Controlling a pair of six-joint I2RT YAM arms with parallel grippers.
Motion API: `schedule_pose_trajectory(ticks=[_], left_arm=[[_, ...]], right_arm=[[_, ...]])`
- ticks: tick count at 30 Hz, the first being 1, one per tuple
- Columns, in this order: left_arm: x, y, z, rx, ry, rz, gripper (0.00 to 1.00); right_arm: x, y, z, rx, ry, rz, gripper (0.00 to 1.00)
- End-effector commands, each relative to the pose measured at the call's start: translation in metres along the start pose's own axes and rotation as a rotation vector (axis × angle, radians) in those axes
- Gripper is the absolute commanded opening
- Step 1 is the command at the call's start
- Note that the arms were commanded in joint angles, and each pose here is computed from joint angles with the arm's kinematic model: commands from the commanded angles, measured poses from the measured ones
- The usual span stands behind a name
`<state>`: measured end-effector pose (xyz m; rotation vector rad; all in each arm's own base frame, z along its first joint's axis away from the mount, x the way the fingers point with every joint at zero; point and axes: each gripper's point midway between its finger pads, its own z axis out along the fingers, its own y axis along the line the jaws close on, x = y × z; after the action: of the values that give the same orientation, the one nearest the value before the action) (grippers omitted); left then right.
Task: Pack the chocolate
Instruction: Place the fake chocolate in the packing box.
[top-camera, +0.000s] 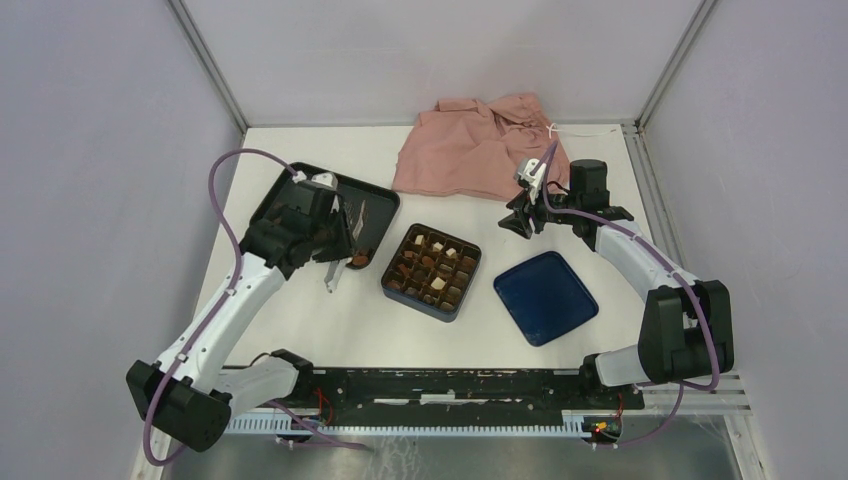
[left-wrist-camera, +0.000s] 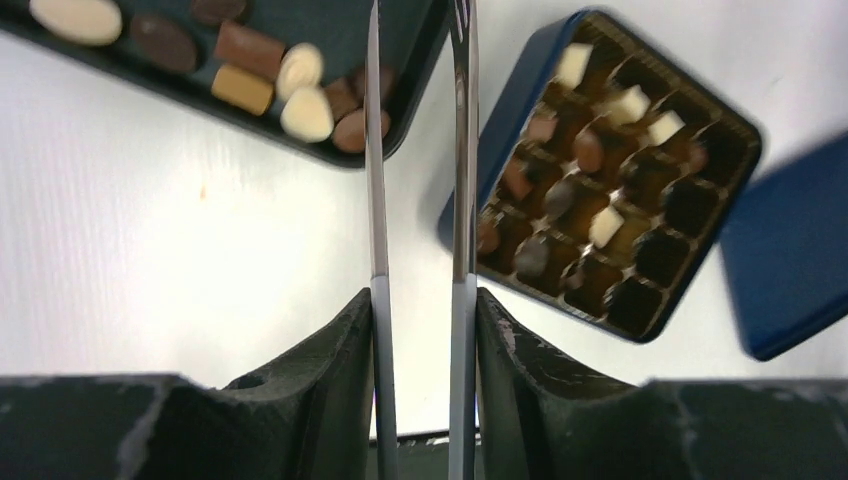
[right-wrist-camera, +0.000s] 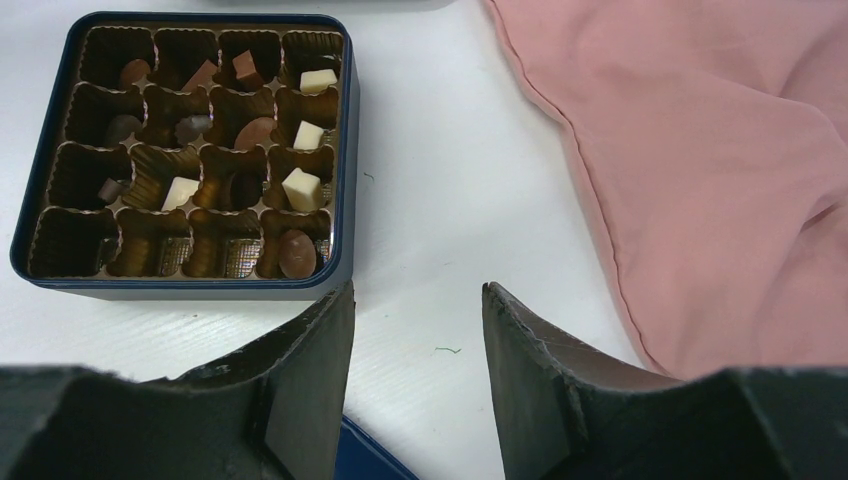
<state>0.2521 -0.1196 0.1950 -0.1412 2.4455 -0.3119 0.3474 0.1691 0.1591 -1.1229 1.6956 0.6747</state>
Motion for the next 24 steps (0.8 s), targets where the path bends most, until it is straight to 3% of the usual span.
schedule_pose_trajectory(ticks=[1,9,24], left_arm=[[0.025,0.032,-0.007,-0.127,0.070,0.012,0.44],[0.027,0.059,0.001,-0.236,0.082,0.012,0.48],[-0.005,0.076,0.037,-0.180,0.106,-0.044,0.49]], right_arm=[[-0.011,0.001,-0.002,-0.014,-0.034,-0.019,0.56],[-0.012,0.002,-0.002,-0.020,-0.038,-0.019,0.56],[-0.014,0.003,-0.003,-0.024,-0.042,-0.025,0.56]])
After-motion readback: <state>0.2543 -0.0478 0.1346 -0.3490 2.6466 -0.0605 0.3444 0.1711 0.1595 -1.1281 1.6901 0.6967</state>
